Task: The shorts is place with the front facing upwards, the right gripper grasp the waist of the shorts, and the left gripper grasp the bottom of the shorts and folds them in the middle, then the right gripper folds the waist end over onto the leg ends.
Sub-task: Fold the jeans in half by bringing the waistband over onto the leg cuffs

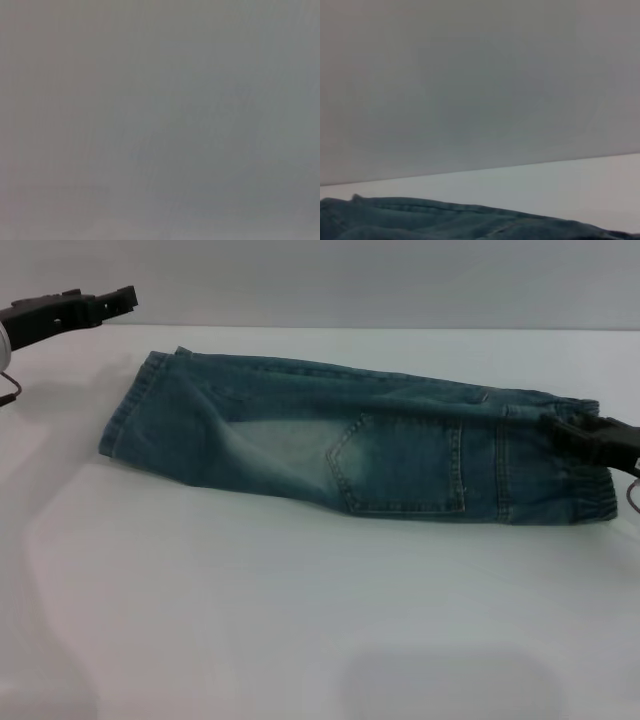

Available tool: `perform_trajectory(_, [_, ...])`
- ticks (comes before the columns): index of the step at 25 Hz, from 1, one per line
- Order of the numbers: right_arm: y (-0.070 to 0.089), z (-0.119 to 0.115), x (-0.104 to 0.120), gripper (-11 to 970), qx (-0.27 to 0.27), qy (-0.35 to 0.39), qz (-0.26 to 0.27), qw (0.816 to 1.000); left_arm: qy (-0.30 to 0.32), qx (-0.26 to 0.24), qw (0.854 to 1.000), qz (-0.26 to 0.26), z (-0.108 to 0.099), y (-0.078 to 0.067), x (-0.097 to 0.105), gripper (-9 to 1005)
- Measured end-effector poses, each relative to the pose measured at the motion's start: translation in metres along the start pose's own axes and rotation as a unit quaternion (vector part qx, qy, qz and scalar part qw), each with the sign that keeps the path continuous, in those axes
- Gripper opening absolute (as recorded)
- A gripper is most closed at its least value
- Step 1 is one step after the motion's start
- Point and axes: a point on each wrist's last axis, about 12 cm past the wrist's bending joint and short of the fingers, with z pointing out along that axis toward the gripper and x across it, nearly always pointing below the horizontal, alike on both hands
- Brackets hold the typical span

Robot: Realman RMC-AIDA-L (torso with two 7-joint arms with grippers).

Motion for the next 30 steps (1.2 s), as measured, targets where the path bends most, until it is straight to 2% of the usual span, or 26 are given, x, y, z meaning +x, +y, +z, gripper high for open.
perform_trajectory(7, [-0.006, -0.003, -0.004, 587, 0.012, -0.006, -0.003, 1.000, 0.004, 0.006, 1.000, -0.003, 0.000, -0.001, 0.003, 838])
perform_trajectory(16, [-0.008, -0.020, -0.025, 585, -0.028, -0.022, 0.003, 0.999, -0.010, 0.025, 1.000, -0.010, -0.007, 0.000, 0.008, 838])
perform_trajectory(19, [-0.014, -0.030, -0.039, 584, -0.049, 0.009, 0.010, 0.999, -0.017, 0.035, 0.999, -0.011, -0.010, -0.001, 0.009, 837])
perform_trajectory(24, [-0.017, -0.041, -0.067, 583, -0.081, 0.106, -0.002, 0.991, -0.037, 0.053, 0.998, -0.004, -0.013, -0.003, 0.007, 837])
perform_trajectory(30, [-0.017, -0.047, -0.095, 582, -0.062, 0.185, -0.029, 0.980, -0.059, 0.072, 0.996, 0.002, -0.017, -0.006, 0.008, 837])
